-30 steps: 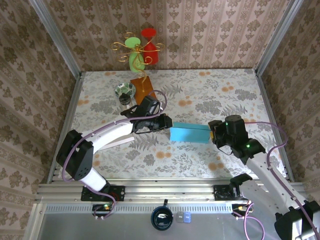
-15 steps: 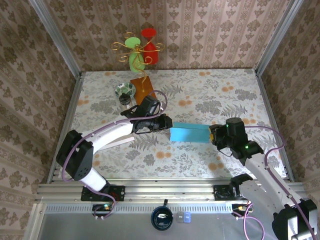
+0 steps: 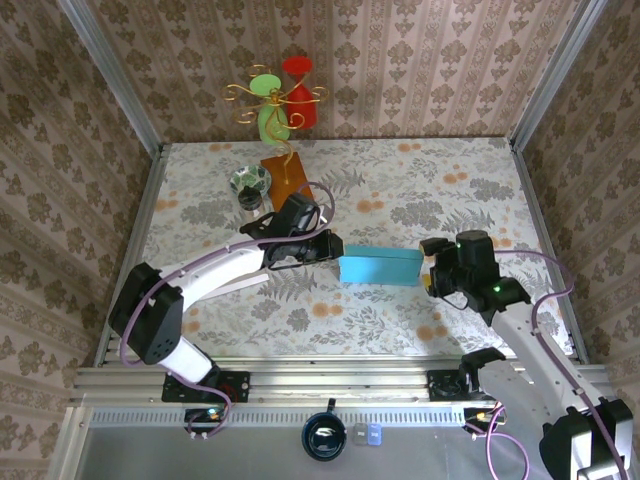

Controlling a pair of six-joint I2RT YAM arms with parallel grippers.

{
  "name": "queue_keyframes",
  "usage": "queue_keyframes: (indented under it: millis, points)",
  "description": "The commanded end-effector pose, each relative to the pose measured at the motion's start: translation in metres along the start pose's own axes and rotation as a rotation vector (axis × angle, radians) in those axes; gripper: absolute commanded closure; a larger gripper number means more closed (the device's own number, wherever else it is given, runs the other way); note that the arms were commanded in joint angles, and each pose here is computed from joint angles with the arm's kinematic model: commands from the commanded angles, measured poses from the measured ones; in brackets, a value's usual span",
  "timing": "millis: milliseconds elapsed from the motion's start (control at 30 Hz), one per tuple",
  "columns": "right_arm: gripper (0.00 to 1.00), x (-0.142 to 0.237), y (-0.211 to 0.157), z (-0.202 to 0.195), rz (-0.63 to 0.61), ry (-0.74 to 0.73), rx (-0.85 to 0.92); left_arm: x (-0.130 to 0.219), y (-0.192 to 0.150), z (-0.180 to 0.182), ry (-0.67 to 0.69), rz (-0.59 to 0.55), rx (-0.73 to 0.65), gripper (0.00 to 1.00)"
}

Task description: Fold the paper box

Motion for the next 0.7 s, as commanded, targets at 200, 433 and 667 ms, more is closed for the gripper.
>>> queue_keyframes:
  millis: [200, 433, 667]
  points:
    - [0.25, -0.027, -0.002, 0.012, 0.142, -0.027, -0.083, -0.002, -0.025, 0.014, 0.113, 0.062, -0.044, 0.78]
    - [0.28, -0.042, 0.006, 0.004, 0.206, -0.055, -0.083, 0.003, -0.030, 0.005, 0.134, 0.052, -0.151, 0.77]
    - [0.41, -0.051, 0.005, 0.001, 0.312, -0.034, 0.048, 0.007, -0.036, 0.000, 0.147, 0.021, -0.257, 0.76]
Point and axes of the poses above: each hand's point on the last joint's axis, 136 mm out from that joint toward the fingers, its own x axis back along the fingers, its own z axis along the line the jaws close on, y = z × x, the point moved 8 cm from there along x, back along the fingers, and after that the axes turned 13 degrees about -x, right-handed, at the moved point
